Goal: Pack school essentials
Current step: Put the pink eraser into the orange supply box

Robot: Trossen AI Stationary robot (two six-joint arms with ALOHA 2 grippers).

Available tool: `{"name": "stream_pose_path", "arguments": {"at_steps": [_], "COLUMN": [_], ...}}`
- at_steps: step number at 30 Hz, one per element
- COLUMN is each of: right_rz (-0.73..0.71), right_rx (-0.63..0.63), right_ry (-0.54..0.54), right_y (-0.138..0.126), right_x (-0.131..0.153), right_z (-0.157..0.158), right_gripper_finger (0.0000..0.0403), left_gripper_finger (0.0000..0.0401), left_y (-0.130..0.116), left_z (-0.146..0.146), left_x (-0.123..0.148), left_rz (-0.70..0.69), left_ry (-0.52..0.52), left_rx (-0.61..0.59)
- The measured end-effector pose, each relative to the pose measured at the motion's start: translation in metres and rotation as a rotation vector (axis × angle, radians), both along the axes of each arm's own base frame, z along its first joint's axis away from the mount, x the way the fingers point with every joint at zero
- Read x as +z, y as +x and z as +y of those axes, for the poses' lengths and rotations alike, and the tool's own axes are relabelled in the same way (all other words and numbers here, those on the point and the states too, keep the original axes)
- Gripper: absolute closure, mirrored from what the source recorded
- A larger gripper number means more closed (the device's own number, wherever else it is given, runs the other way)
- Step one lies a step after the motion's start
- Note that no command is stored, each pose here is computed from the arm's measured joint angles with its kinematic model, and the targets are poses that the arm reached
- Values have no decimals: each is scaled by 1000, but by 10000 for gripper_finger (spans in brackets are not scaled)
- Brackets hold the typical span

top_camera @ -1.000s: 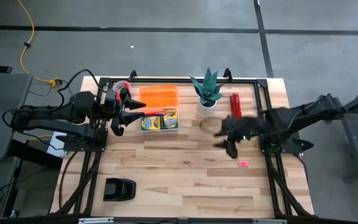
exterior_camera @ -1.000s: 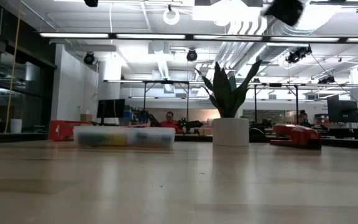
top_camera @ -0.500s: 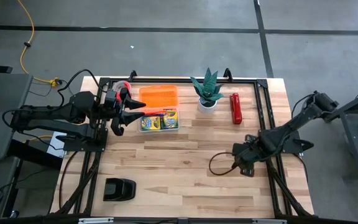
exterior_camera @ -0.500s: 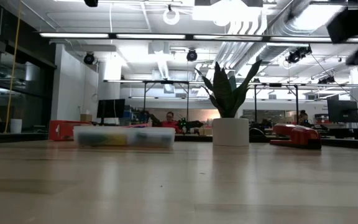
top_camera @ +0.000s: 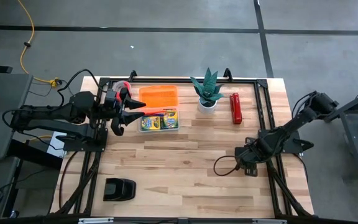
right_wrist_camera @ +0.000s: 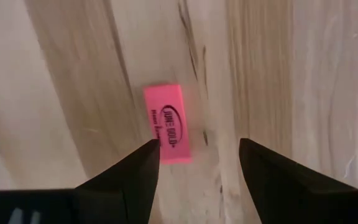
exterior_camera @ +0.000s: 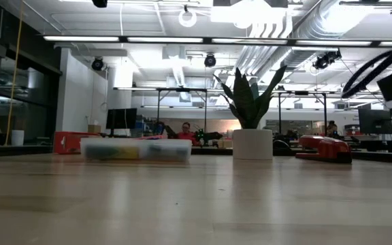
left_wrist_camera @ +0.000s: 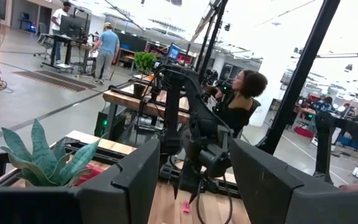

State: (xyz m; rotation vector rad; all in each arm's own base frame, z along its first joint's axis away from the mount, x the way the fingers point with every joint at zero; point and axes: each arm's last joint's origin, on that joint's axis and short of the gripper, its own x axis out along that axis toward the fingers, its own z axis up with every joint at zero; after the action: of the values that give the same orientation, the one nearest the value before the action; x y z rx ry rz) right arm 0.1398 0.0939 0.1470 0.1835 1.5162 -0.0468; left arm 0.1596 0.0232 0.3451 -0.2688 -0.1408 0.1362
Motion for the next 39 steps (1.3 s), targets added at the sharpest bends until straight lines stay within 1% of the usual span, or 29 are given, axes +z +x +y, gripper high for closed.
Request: {"name": "stream_pose_path", "arguments": {"at_steps": [4, 11, 18, 23, 29, 33, 36, 39], "right_rz": [-14, -76, -75, -46, -51, -54, -50, -46], "right_rx": [2, 2, -3, 28, -7, -4, -34, -63], "right_ry": [9, 45, 4, -4, -56, -54, -56, -54], "right_y": [-1, 5, 5, 7, 7, 6, 4, 3], "right_x": [-4, -4, -6, -14, -15, -14, -14, -14], "right_z": [0, 3, 2, 11, 18, 20, 21, 23], "right_gripper_finger": [190, 190, 190, 190, 190, 190, 196, 213], "left_gripper_finger": [215, 215, 215, 215, 215, 215, 215, 215], "left_y": [0, 0, 0, 0, 0, 0, 0, 0], "left_z": [0, 0, 0, 0, 0, 0, 0, 0], "left_x": [0, 0, 0, 0, 0, 0, 0, 0], "left_rz": [-1, -1, -1, -1, -1, -1, -1, -1], "left_ry": [0, 0, 0, 0, 0, 0, 0, 0], "left_rx": [0, 0, 0, 0, 0, 0, 0, 0]}}
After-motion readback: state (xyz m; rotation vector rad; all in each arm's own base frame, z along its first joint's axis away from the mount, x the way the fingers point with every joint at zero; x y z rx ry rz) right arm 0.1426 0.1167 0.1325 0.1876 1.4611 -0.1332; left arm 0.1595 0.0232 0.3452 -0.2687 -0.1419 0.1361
